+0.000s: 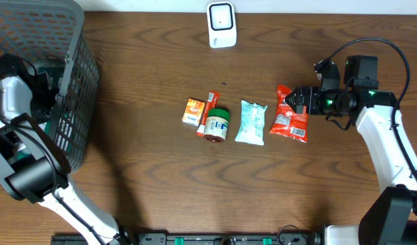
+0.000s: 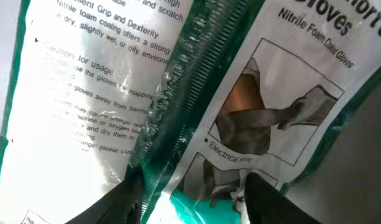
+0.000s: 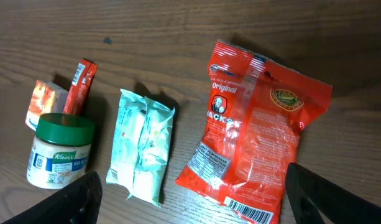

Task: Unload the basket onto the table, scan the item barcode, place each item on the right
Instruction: 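Reach the left gripper into the basket and grasp the green glove package, then lift the glove package out with the left gripper and lay it left of the box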

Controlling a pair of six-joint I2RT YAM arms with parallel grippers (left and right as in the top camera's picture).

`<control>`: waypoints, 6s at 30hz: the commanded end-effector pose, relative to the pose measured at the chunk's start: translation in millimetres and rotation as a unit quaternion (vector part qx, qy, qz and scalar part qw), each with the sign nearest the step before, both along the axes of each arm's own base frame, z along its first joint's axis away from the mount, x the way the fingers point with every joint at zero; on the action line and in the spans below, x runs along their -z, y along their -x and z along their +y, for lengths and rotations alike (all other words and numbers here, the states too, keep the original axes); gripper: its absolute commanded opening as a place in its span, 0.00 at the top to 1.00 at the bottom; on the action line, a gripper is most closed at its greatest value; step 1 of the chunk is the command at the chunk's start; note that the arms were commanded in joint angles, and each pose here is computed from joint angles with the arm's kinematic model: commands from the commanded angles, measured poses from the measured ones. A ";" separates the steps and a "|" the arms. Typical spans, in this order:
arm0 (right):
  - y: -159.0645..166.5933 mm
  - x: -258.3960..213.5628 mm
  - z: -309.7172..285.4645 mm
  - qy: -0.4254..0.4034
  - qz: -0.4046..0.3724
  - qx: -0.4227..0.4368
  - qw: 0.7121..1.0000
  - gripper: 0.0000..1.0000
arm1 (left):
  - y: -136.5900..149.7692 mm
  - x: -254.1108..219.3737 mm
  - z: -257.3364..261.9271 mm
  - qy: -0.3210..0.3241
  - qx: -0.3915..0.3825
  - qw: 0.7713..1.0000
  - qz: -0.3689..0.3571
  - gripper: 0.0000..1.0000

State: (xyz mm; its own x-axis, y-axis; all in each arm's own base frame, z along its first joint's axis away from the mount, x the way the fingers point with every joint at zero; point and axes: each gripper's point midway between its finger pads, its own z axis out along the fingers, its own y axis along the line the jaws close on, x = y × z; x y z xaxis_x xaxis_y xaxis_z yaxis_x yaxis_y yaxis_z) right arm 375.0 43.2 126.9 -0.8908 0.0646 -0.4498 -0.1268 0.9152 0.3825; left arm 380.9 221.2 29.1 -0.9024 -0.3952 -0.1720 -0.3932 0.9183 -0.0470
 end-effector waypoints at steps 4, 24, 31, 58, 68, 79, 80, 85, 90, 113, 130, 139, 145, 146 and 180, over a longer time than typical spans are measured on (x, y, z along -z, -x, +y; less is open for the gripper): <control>1.7 5.4 2.4 0.001 0.006 -0.005 1.000 0.10 | 8.5 25.2 -15.7 0.045 -0.015 0.998 0.032 0.19; 2.2 5.6 2.4 0.001 0.007 -0.005 1.000 0.10 | 0.3 -14.9 -20.7 -0.033 -0.001 0.999 0.015 0.15; 2.3 5.7 2.4 0.001 0.008 -0.005 1.000 0.10 | 19.5 30.5 -12.3 -0.073 -0.016 0.997 0.031 0.13; 2.2 5.6 2.4 0.001 0.007 -0.005 1.000 0.12 | 57.0 -419.6 -24.6 -0.316 -0.111 0.818 -0.468 0.93; 3.5 6.3 2.5 0.000 0.011 -0.003 1.000 0.13 | 102.7 -404.6 -177.9 -0.111 -0.034 0.863 -0.492 0.93; 4.6 6.8 2.6 0.000 0.014 -0.003 1.000 0.12 | 61.3 -252.2 -290.1 -0.033 0.082 0.965 -0.245 0.93; 5.1 7.2 2.6 0.000 0.015 -0.003 1.000 0.12 | 52.3 -227.0 -297.8 -0.039 0.086 0.974 -0.208 0.93; 8.5 11.6 2.8 -0.001 0.021 -0.003 1.000 0.12 | 28.5 -155.6 -307.2 -0.060 0.082 0.989 -0.108 0.93; 13.8 19.0 3.3 -0.001 0.031 -0.003 1.000 0.12 | 10.9 -93.2 -312.5 -0.079 0.088 0.992 -0.041 0.93; 13.9 20.1 3.3 -0.001 0.030 -0.003 1.000 0.12 | 0.7 -15.8 -336.4 -0.049 0.135 0.989 0.045 0.36; 30.4 -18.3 -9.2 0.027 0.095 0.029 0.995 0.12 | 27.9 -196.7 -275.9 0.081 0.096 0.984 -0.127 0.19; 50.3 -33.1 -8.5 0.027 0.138 0.028 0.990 0.10 | 29.8 -201.6 -303.6 0.143 0.145 0.970 -0.133 0.18; 36.9 -46.7 -23.9 0.065 0.137 0.050 0.987 0.07 | 30.5 -199.3 -316.1 0.145 0.162 0.967 -0.132 0.18; 33.0 -52.2 -27.2 0.070 0.142 0.052 0.986 0.05 | 31.1 -198.9 -318.0 0.146 0.164 0.967 -0.131 0.18; -12.5 147.7 -10.5 -0.052 0.234 -0.060 0.969 0.47 | 30.3 -158.6 -366.3 0.149 0.222 0.960 -0.082 0.18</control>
State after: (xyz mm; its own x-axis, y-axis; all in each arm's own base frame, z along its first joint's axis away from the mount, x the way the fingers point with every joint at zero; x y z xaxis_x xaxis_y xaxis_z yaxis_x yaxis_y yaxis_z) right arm 408.4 18.4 11.7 -0.9984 0.0188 -0.0526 -0.0115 0.8525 0.5227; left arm 352.1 -143.8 198.6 -0.9558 -0.0447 -0.2905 0.0677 0.9283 -0.3655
